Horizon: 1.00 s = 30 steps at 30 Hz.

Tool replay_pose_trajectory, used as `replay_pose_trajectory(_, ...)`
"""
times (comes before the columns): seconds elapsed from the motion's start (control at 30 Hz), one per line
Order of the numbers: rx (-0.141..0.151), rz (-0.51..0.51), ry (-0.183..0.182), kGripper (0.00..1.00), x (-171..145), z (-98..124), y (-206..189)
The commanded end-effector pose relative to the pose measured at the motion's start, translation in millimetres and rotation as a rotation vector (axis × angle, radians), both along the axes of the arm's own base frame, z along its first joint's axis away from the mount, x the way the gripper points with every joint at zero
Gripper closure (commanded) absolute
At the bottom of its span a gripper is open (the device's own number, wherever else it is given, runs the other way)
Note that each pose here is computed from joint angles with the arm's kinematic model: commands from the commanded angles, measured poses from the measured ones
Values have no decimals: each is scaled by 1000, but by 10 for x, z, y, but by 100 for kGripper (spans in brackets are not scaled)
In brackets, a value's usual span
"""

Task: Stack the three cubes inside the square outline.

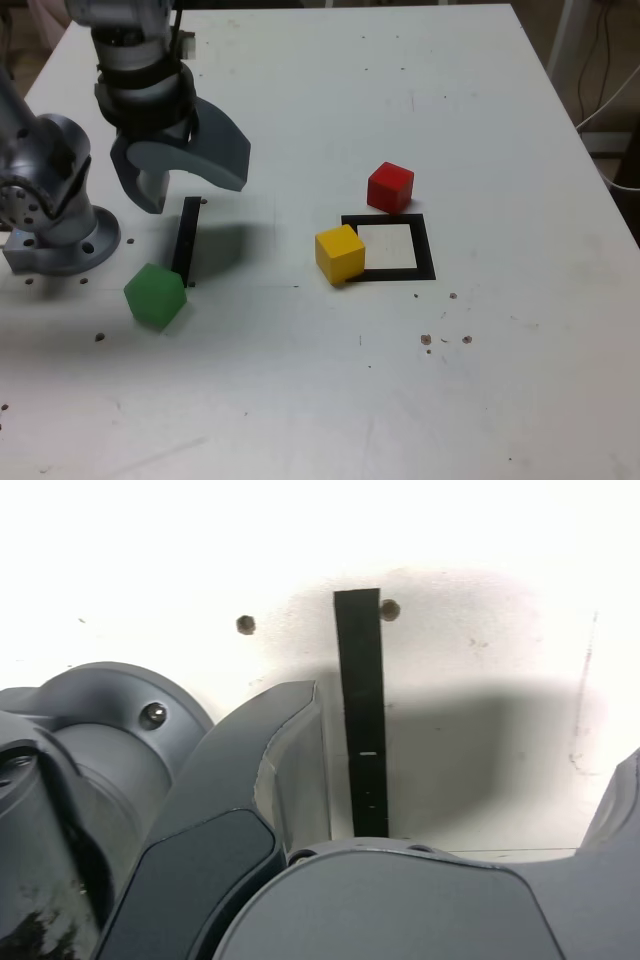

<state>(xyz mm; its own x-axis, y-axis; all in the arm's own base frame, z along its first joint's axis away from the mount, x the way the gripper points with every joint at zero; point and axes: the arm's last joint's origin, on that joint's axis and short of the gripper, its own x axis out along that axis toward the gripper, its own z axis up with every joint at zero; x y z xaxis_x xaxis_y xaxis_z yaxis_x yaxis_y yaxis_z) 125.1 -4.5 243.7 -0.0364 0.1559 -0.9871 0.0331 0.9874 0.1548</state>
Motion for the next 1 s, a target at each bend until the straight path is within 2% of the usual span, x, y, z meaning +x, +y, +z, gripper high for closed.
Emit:
replay_pose_trajectory(0.0, -7, -2, 15, 1, 2, 0, -6)
replay_pose_trajectory(0.07, -31, -2, 40, 1, -23, -3, -16)
replay_pose_trajectory(0.2, -103, 3, 81, 1, -61, 2, -50)
replay_pose_trajectory(0.27, -129, 5, 83, 2, -58, 5, -63)
replay_pose_trajectory(0.37, -150, 6, 85, 2, -54, 2, -74)
replay_pose_trajectory(0.57, -165, 7, 82, 3, -24, 12, -84)
replay_pose_trajectory(0.77, -175, -10, 45, 3, 172, 110, -106)
replay_pose_trajectory(0.9, -172, -30, 30, 3, 336, 160, -119)
replay_pose_trajectory(0.97, -161, -36, 27, 3, 418, 199, -118)
